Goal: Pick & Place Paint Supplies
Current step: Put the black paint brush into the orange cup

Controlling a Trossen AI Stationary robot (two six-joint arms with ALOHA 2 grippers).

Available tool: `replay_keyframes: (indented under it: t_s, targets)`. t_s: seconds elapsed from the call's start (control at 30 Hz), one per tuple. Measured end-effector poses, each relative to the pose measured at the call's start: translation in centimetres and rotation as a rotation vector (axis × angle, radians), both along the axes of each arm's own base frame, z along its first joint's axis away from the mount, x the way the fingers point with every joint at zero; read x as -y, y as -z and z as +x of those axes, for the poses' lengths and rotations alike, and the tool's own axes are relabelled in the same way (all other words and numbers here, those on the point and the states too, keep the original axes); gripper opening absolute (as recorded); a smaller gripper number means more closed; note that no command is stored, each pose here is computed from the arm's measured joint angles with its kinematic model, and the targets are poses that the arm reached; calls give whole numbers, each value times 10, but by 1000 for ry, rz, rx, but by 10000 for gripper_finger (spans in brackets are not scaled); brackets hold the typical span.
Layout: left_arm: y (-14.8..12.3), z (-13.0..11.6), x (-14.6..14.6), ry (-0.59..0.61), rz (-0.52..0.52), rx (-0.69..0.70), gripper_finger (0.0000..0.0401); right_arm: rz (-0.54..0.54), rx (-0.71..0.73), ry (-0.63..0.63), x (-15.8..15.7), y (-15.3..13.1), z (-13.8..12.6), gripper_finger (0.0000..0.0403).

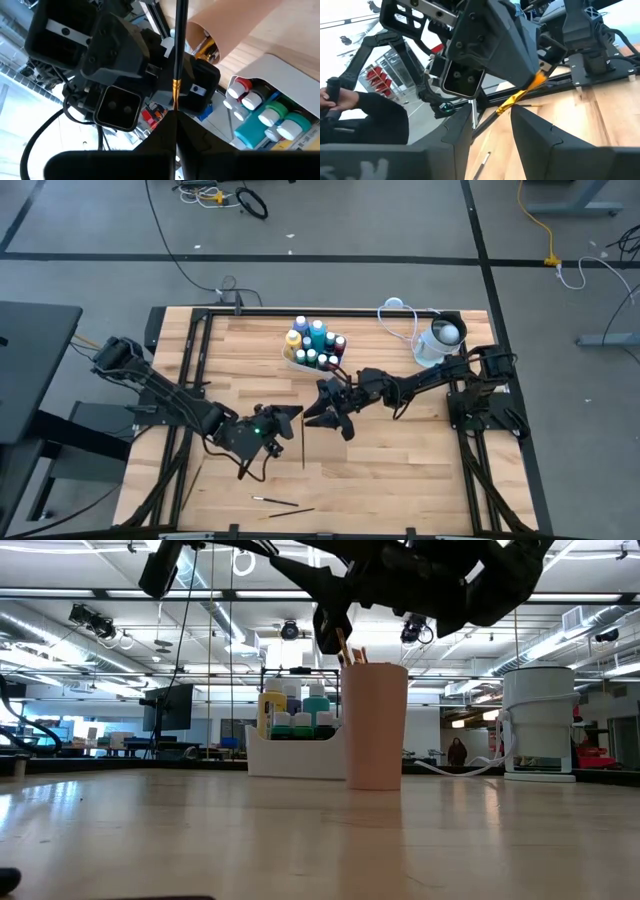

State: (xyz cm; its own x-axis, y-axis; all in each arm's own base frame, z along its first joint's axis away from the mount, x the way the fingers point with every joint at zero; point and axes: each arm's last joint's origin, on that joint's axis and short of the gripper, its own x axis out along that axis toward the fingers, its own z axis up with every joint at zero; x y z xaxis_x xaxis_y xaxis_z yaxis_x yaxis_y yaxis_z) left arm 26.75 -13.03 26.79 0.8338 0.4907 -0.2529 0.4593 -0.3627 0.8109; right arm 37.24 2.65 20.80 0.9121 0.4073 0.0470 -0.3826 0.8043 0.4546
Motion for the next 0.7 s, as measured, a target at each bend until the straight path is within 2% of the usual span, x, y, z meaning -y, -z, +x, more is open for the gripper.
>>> replay_keyframes:
  t_s: [0.2, 0.43, 0.57, 0.7]
  targets:
    - [-3, 3, -1, 7, -12, 21, 5, 22, -1, 10, 2, -1, 0, 138]
    - [-4, 6, -2, 63, -29, 22, 5, 48, 8, 31, 4, -3, 0, 116]
    - [-4, 6, -1, 91, -45, 19, 6, 47, 13, 30, 4, -3, 0, 91]
    - [-5, 6, -1, 89, -58, 32, 12, 14, 25, -1, 3, -3, 0, 48]
